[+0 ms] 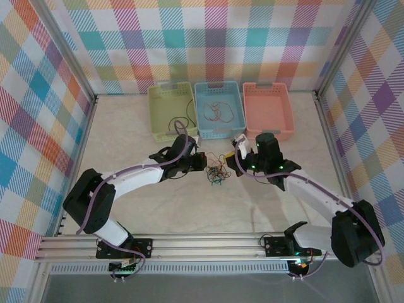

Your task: Untangle the cables

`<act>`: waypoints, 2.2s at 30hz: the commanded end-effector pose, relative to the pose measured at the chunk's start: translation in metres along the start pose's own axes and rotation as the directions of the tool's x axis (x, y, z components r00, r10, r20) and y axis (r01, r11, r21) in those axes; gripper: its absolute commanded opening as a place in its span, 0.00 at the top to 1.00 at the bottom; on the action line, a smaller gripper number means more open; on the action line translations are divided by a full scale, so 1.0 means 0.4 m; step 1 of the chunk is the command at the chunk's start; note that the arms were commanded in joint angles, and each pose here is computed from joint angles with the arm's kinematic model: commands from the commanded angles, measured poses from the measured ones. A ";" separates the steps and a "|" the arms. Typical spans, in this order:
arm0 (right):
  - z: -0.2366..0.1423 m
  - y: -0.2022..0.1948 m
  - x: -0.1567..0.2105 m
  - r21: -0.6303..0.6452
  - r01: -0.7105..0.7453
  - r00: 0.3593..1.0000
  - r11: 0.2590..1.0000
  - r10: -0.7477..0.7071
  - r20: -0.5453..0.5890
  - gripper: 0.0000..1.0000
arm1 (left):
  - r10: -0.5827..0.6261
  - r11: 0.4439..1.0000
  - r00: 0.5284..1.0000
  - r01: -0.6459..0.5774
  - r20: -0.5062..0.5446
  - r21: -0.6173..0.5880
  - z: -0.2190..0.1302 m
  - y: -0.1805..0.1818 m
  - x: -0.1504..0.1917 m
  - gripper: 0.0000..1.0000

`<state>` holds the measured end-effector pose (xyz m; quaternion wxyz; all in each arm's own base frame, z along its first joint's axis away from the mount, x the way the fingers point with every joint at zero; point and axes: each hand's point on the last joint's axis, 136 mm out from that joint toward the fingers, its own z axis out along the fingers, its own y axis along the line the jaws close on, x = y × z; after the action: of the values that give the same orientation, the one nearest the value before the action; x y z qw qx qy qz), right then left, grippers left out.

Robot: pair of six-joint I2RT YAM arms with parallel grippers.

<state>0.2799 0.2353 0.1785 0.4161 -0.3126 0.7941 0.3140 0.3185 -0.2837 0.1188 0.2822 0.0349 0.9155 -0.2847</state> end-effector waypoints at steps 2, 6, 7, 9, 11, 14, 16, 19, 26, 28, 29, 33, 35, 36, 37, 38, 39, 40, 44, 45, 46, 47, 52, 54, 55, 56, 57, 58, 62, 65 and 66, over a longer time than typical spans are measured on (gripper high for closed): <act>-0.082 -0.087 -0.059 0.214 -0.054 0.983 0.975 0.014 0.183 1.00 | -0.116 0.983 0.987 0.129 0.108 -0.129 -0.063 0.112 -0.044 1.00; -0.172 -0.181 -0.064 0.415 -0.222 0.940 0.883 0.081 0.331 1.00 | -0.153 0.962 0.973 0.187 0.175 -0.199 -0.111 0.179 -0.068 1.00; -0.185 -0.194 -0.062 0.436 -0.242 0.933 0.867 0.085 0.349 1.00 | -0.151 0.956 0.969 0.194 0.197 -0.220 -0.126 0.191 -0.075 1.00; -0.206 -0.215 -0.057 0.478 -0.285 0.921 0.831 0.100 0.376 1.00 | -0.149 0.949 0.959 0.207 0.240 -0.237 -0.156 0.204 -0.085 1.00; -0.230 -0.238 -0.050 0.524 -0.326 0.911 0.787 0.114 0.397 1.00 | -0.159 0.937 0.946 0.235 0.283 -0.258 -0.186 0.221 -0.092 1.00; -0.269 -0.261 -0.045 0.568 -0.380 0.888 0.730 0.116 0.445 1.00 | -0.167 0.924 0.919 0.272 0.357 -0.269 -0.238 0.243 -0.102 1.00; -0.286 -0.269 -0.041 0.582 -0.405 0.876 0.705 0.119 0.467 1.00 | -0.167 0.921 0.899 0.289 0.405 -0.262 -0.275 0.250 -0.110 1.00; -0.291 -0.274 -0.039 0.589 -0.415 0.874 0.694 0.122 0.471 1.00 | -0.161 0.925 0.866 0.300 0.474 -0.234 -0.335 0.246 -0.125 1.00; -0.299 -0.286 -0.031 0.610 -0.428 0.873 0.667 0.129 0.471 1.00 | -0.146 0.936 0.801 0.302 0.580 -0.181 -0.442 0.234 -0.143 1.00; -0.292 -0.288 -0.030 0.610 -0.425 0.876 0.669 0.136 0.462 1.00 | -0.144 0.944 0.800 0.287 0.582 -0.161 -0.447 0.223 -0.145 1.00; -0.287 -0.288 -0.028 0.608 -0.422 0.879 0.673 0.140 0.456 1.00 | -0.143 0.948 0.803 0.279 0.578 -0.153 -0.446 0.217 -0.145 1.00; -0.239 -0.261 -0.042 0.549 -0.358 0.902 0.756 0.128 0.412 0.93 | -0.139 0.975 0.830 0.210 0.541 -0.072 -0.420 0.167 -0.150 1.00; -0.201 -0.230 -0.055 0.481 -0.297 0.919 0.825 0.110 0.377 0.71 | -0.133 0.985 0.847 0.170 0.515 -0.026 -0.406 0.136 -0.151 1.00; -0.184 -0.209 -0.064 0.437 -0.262 0.927 0.861 0.098 0.362 0.60 | -0.130 0.989 0.853 0.149 0.505 0.003 -0.401 0.119 -0.153 1.00; -0.171 -0.187 -0.074 0.391 -0.231 0.931 0.891 0.086 0.354 0.55 | -0.125 0.992 0.862 0.125 0.491 0.032 -0.395 0.101 -0.152 1.00; -0.164 -0.167 -0.084 0.350 -0.204 0.932 0.914 0.072 0.357 0.52 | -0.119 0.993 0.868 0.104 0.483 0.059 -0.393 0.083 -0.153 1.00; -0.159 -0.149 -0.092 0.315 -0.180 0.931 0.932 0.058 0.362 0.51 | -0.114 0.993 0.875 0.083 0.470 0.087 -0.388 0.065 -0.152 1.00; -0.155 -0.122 -0.104 0.264 -0.143 0.926 0.954 0.035 0.375 0.51 | -0.105 0.992 0.883 0.060 0.458 0.111 -0.384 0.047 -0.150 1.00; -0.126 -0.007 -0.126 0.063 0.029 0.917 0.998 -0.052 0.396 0.50 | -0.050 0.979 0.906 -0.039 0.421 0.201 -0.373 -0.029 -0.137 1.00; -0.113 0.029 -0.125 0.007 0.084 0.919 0.996 -0.081 0.387 0.49 | -0.033 0.974 0.910 -0.064 0.413 0.219 -0.372 -0.047 -0.133 1.00; -0.101 0.065 -0.125 -0.046 0.136 0.919 0.990 -0.109 0.379 0.49 | -0.015 0.969 0.912 -0.088 0.409 0.232 -0.373 -0.064 -0.127 1.00; -0.091 0.099 -0.122 -0.095 0.179 0.918 0.979 -0.131 0.374 0.47 | -0.004 0.963 0.913 -0.108 0.409 0.249 -0.376 -0.079 -0.123 1.00; -0.058 0.258 -0.084 -0.300 0.380 0.890 0.875 -0.257 0.377 0.38 | 0.063 0.915 0.926 -0.202 0.371 0.349 -0.381 -0.164 -0.093 1.00; -0.046 0.281 -0.072 -0.292 0.443 0.867 0.848 -0.321 0.382 0.37 | 0.084 0.900 0.930 -0.225 0.358 0.372 -0.380 -0.188 -0.082 1.00; -0.041 0.288 -0.068 -0.282 0.457 0.860 0.843 -0.338 0.382 0.37 | 0.097 0.891 0.930 -0.240 0.355 0.386 -0.382 -0.203 -0.076 1.00; -0.038 0.289 -0.067 -0.275 0.463 0.856 0.843 -0.346 0.383 0.37 | 0.107 0.885 0.930 -0.250 0.352 0.393 -0.384 -0.212 -0.071 1.00; -0.037 0.292 -0.066 -0.271 0.475 0.850 0.837 -0.356 0.389 0.37 | 0.117 0.880 0.930 -0.260 0.348 0.397 -0.384 -0.220 -0.066 1.00; -0.037 0.296 -0.063 -0.270 0.482 0.846 0.834 -0.362 0.391 0.37 | 0.125 0.874 0.930 -0.268 0.346 0.405 -0.385 -0.227 -0.062 1.00; -0.034 0.301 -0.064 -0.264 0.493 0.838 0.829 -0.371 0.399 0.36 | 0.168 0.836 0.931 -0.309 0.325 0.453 -0.388 -0.268 -0.038 1.00; -0.038 0.305 -0.063 -0.260 0.506 0.827 0.822 -0.378 0.416 0.36 | 0.200 0.824 0.927 -0.335 0.319 0.456 -0.388 -0.285 -0.023 1.00; -0.039 0.305 -0.063 -0.254 0.511 0.823 0.821 -0.381 0.422 0.36 | 0.207 0.820 0.925 -0.342 0.319 0.458 -0.390 -0.289 -0.021 1.00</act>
<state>0.1950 0.2994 0.2198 0.5200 -0.4850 0.5791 0.3989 0.2300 -0.2849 0.2640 0.4001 0.1664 0.7769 -0.4568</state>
